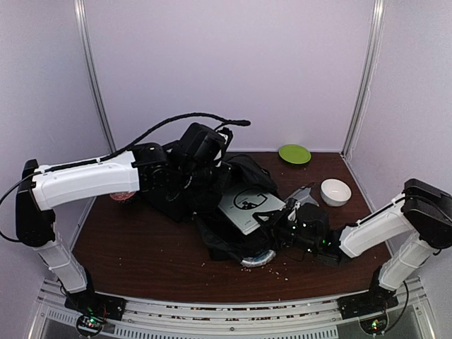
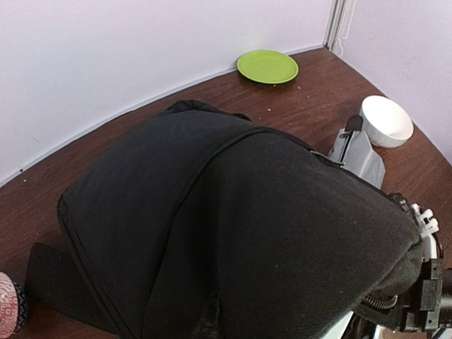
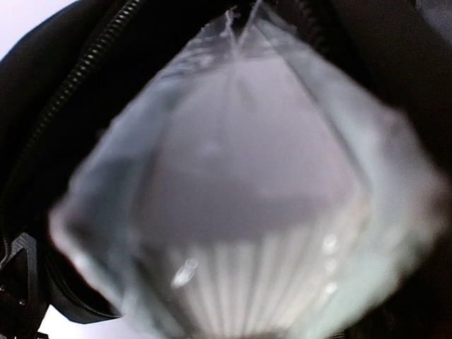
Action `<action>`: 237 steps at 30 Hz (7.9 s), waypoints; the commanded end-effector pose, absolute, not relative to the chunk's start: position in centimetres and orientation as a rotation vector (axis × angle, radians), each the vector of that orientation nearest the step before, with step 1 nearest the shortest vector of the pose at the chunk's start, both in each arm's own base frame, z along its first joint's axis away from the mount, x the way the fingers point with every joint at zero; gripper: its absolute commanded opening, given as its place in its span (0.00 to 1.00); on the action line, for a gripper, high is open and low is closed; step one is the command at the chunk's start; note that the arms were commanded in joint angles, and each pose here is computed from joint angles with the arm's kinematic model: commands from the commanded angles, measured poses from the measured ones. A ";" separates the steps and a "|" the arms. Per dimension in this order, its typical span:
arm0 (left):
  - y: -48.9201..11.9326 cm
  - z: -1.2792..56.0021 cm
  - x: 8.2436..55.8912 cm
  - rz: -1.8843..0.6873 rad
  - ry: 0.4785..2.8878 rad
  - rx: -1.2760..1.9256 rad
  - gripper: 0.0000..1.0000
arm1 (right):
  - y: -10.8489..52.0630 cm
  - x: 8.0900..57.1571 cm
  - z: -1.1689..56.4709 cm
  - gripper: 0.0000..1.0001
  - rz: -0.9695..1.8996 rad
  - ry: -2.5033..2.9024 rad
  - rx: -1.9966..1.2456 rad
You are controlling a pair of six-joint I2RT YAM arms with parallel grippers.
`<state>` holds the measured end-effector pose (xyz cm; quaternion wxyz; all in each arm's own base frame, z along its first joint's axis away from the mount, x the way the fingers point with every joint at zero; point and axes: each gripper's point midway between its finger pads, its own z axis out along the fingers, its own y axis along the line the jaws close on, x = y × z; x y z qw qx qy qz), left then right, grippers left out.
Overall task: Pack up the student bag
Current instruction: Place the book in the student bag, then pick up the book from the center of the board.
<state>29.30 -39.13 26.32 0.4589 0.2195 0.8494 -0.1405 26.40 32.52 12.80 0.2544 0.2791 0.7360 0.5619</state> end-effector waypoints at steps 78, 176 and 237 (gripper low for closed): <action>-47.6 32.3 23.0 -1.130 1.964 0.877 0.00 | 41.2 35.4 9.1 0.00 1.623 1.915 0.795; -40.3 32.0 34.9 -0.896 2.012 0.430 0.00 | 37.4 27.6 16.1 0.64 1.130 2.220 0.170; -30.0 25.7 30.0 -0.633 2.081 0.371 0.98 | 25.0 24.6 1.3 0.48 0.754 2.517 0.184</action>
